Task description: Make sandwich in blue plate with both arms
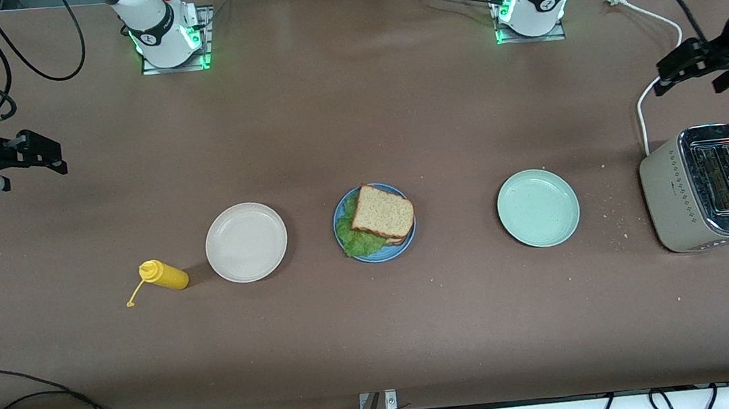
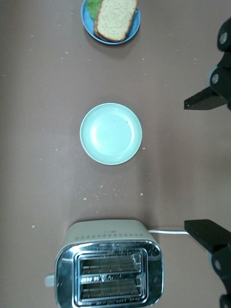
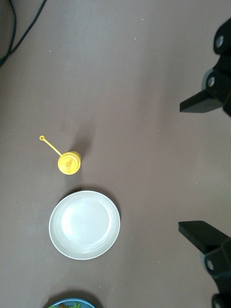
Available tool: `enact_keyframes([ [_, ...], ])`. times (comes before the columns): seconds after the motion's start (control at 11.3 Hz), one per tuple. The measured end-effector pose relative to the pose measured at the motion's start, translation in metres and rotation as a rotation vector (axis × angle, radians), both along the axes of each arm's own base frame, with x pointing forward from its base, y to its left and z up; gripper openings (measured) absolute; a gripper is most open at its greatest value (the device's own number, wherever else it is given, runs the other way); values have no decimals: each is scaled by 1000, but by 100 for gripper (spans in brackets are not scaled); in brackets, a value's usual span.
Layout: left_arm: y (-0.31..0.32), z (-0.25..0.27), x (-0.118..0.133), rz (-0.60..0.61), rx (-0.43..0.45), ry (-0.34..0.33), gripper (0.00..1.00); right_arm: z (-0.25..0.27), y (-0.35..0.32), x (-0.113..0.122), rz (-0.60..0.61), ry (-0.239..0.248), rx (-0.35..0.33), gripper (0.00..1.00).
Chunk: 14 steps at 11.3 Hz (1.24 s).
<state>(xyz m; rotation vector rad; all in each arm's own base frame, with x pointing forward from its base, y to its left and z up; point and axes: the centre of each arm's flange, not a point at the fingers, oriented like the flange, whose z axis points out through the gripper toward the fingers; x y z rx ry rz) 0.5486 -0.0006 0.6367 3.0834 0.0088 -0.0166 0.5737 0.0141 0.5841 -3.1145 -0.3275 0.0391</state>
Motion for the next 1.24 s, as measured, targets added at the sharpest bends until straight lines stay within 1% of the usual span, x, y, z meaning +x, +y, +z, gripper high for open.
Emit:
enact_keyframes([
  [0.27, 13, 11, 0, 24, 1, -22, 100, 7, 0, 0, 1, -9, -4, 100],
  [0.53, 12, 11, 0, 21, 5, -23, 100, 25, -2, 0, -1, -44, -8, 100],
  [0.62, 12, 11, 0, 20, 5, -22, 100, 30, -3, -2, -3, -45, -8, 100],
  [0.8, 12, 11, 0, 20, 5, -22, 100, 30, -3, -4, -6, -26, -9, 100],
  [0.98, 11, 11, 0, 19, 5, -22, 100, 30, -7, -4, -5, -26, -43, 100],
  [1.24, 11, 11, 0, 18, 5, -22, 100, 30, -8, -4, -6, -25, -55, 100],
])
